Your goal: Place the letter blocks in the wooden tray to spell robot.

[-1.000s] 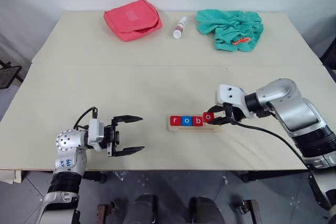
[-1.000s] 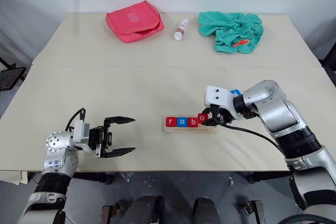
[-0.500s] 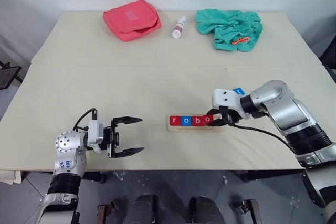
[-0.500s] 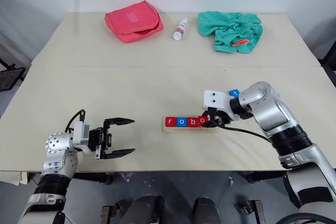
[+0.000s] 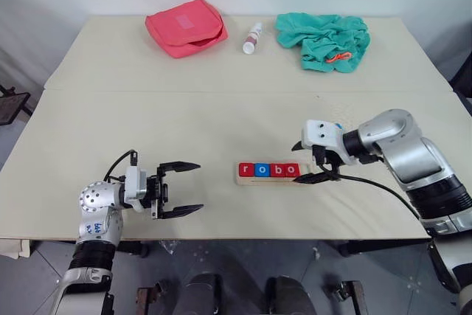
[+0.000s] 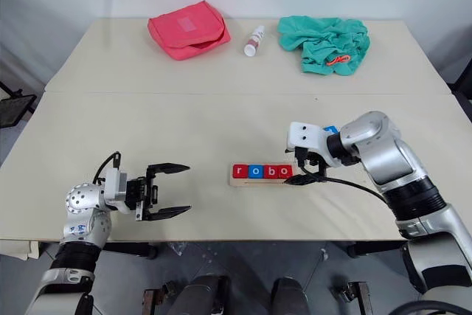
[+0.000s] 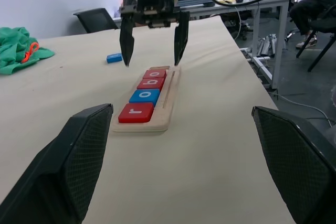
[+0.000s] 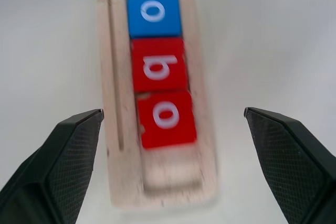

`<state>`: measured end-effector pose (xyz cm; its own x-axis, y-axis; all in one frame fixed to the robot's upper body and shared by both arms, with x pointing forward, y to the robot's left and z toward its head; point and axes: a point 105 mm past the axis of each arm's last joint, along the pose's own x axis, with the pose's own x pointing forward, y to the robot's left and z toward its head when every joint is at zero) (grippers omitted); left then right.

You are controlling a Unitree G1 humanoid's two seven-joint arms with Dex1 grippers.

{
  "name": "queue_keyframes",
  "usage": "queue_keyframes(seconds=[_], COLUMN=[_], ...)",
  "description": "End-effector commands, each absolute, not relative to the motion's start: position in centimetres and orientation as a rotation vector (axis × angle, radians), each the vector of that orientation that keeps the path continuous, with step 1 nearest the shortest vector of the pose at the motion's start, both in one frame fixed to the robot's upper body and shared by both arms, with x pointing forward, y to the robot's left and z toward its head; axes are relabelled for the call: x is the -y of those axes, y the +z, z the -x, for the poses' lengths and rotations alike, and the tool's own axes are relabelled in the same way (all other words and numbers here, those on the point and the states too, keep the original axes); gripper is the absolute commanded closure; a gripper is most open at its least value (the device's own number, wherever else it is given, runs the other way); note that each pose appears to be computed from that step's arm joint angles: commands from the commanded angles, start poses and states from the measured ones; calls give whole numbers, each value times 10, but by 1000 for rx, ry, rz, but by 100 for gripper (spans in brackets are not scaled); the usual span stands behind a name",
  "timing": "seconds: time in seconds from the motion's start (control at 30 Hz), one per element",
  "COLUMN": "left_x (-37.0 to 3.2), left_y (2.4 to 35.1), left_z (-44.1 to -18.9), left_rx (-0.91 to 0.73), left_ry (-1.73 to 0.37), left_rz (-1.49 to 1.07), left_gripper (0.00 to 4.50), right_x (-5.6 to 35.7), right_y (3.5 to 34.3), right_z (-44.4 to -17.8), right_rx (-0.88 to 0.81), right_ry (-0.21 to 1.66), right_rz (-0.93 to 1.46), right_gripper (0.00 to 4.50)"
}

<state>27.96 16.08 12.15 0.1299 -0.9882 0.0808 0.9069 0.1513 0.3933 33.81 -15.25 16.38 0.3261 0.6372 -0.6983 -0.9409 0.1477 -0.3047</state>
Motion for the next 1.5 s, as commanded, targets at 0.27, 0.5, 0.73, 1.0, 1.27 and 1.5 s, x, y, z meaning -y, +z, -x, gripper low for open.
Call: queue_keyframes(seconds=[0.27,0.5,0.73,1.0,1.27,1.5], left_x=[-160,-155,-149,-152,-156,-160], left_y=[128,131,135,136,136,132], left_z=[-288,-295,-302,-300,-295,-289], left_rx=[385,386,394,390,388,379], left_ry=[-1401,-1412,-1452,-1467,-1452,-1446], left_rz=[-286,-277,-279,-291,-301,-296], left_gripper=[0,0,0,0,0,0], right_x=[237,280,273,261,258,267], right_y=[194,188,169,156,134,132], right_z=[-342,-349,-376,-406,-416,-415], right_rx=[-256,-196,-198,-205,-272,-258], right_ry=[691,434,425,412,400,340], right_rz=[467,358,255,208,185,165], right_gripper=[1,1,1,1,1,185])
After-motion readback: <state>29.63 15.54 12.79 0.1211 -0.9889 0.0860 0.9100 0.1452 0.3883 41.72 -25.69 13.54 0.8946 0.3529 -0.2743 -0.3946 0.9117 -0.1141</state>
